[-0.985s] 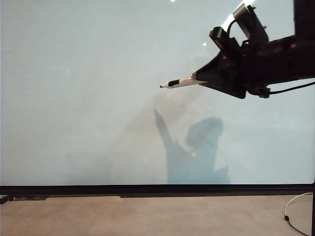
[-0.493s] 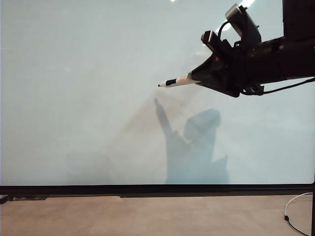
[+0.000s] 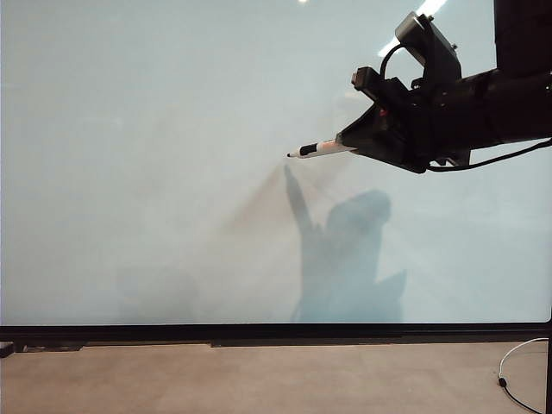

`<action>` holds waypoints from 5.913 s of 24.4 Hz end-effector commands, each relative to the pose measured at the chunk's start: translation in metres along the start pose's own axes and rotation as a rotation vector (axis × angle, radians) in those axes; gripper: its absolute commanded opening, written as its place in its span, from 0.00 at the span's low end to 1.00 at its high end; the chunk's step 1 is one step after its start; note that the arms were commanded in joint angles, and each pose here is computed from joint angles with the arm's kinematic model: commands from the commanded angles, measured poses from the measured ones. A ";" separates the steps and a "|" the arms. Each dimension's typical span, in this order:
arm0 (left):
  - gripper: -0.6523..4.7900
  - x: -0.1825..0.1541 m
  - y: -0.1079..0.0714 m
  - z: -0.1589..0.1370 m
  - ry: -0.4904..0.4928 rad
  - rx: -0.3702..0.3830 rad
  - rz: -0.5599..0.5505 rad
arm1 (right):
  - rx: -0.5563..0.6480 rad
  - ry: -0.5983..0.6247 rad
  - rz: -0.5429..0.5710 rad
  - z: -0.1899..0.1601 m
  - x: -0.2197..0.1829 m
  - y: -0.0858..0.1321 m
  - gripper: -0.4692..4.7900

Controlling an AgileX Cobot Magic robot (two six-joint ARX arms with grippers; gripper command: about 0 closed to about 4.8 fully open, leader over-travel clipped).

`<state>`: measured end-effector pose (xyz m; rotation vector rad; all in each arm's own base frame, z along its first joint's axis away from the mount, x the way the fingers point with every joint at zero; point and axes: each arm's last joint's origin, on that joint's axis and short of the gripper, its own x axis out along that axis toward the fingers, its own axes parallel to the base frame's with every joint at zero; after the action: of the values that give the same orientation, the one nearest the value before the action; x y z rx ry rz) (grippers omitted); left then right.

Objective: Pick up the pen on the shelf to the right of the whiteboard and draw a check mark.

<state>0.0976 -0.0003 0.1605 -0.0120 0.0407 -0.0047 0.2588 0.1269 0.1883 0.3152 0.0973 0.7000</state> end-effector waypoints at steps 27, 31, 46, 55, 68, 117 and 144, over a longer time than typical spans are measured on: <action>0.11 0.000 0.000 0.002 -0.015 0.004 -0.001 | -0.014 0.010 -0.057 0.002 -0.003 -0.010 0.08; 0.11 0.000 0.000 0.002 -0.015 0.004 -0.001 | -0.014 0.007 -0.082 0.002 -0.003 -0.011 0.08; 0.11 0.000 0.000 0.002 -0.015 0.004 0.000 | -0.007 0.032 -0.163 -0.006 -0.007 -0.014 0.08; 0.11 0.000 0.000 0.002 -0.015 0.004 0.000 | -0.005 0.040 -0.180 -0.010 -0.010 -0.015 0.08; 0.11 0.000 0.000 0.002 -0.015 0.004 -0.001 | -0.024 0.020 -0.186 -0.007 -0.011 -0.017 0.08; 0.11 0.000 0.000 0.002 -0.015 0.004 -0.001 | -0.135 -0.123 -0.255 0.034 -0.042 -0.016 0.08; 0.11 0.000 0.000 0.002 -0.015 0.004 -0.001 | -0.195 -0.172 -0.309 0.050 -0.056 -0.012 0.08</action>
<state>0.0976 -0.0003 0.1605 -0.0124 0.0403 -0.0047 0.2347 0.0710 0.2269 0.1683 -0.0539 0.3824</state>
